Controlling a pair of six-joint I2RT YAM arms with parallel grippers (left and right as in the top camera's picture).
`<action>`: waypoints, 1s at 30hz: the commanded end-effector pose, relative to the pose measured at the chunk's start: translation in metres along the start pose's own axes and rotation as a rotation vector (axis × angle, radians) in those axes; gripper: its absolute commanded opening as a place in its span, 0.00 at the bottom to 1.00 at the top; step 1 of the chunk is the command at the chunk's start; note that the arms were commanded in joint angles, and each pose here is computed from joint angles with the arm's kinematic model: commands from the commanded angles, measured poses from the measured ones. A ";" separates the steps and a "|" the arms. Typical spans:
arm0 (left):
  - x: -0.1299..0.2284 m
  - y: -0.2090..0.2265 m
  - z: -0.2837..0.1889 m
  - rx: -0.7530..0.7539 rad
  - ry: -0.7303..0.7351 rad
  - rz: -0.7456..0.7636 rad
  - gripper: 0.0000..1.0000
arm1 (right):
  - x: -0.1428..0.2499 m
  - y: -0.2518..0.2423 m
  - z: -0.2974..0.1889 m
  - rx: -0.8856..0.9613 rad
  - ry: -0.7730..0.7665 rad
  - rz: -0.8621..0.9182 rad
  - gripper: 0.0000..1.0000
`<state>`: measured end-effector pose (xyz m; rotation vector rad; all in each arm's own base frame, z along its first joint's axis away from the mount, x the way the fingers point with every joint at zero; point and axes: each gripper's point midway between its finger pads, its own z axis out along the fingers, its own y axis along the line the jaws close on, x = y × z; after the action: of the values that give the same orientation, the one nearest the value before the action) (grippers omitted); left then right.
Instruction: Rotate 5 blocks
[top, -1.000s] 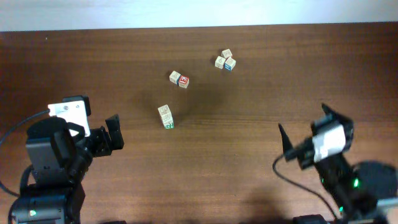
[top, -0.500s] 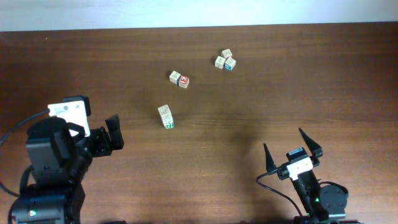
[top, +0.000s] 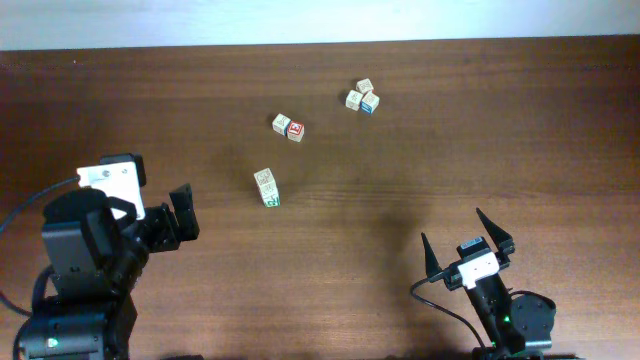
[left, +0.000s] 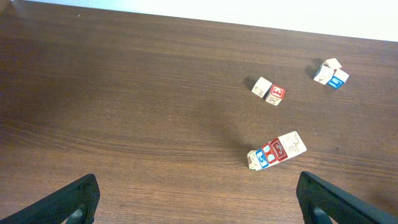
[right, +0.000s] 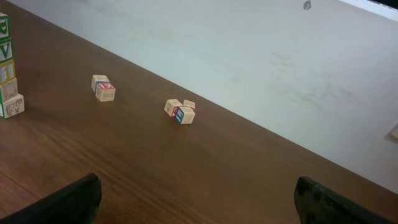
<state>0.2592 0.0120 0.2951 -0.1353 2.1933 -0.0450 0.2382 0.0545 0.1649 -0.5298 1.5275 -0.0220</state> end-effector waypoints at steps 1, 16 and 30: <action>-0.005 0.000 -0.003 -0.005 -0.017 0.020 1.00 | 0.002 -0.002 0.000 0.010 0.005 0.004 0.98; -0.005 0.001 -0.003 -0.007 -0.017 0.020 0.99 | 0.002 -0.002 0.000 0.010 0.005 0.005 0.98; 0.058 0.006 0.008 -0.007 -0.142 0.118 0.99 | 0.002 -0.002 0.000 0.010 0.005 0.004 0.98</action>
<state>0.2309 0.0164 0.2493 -0.1491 2.1548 -0.0009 0.2382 0.0545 0.1649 -0.5301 1.5274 -0.0223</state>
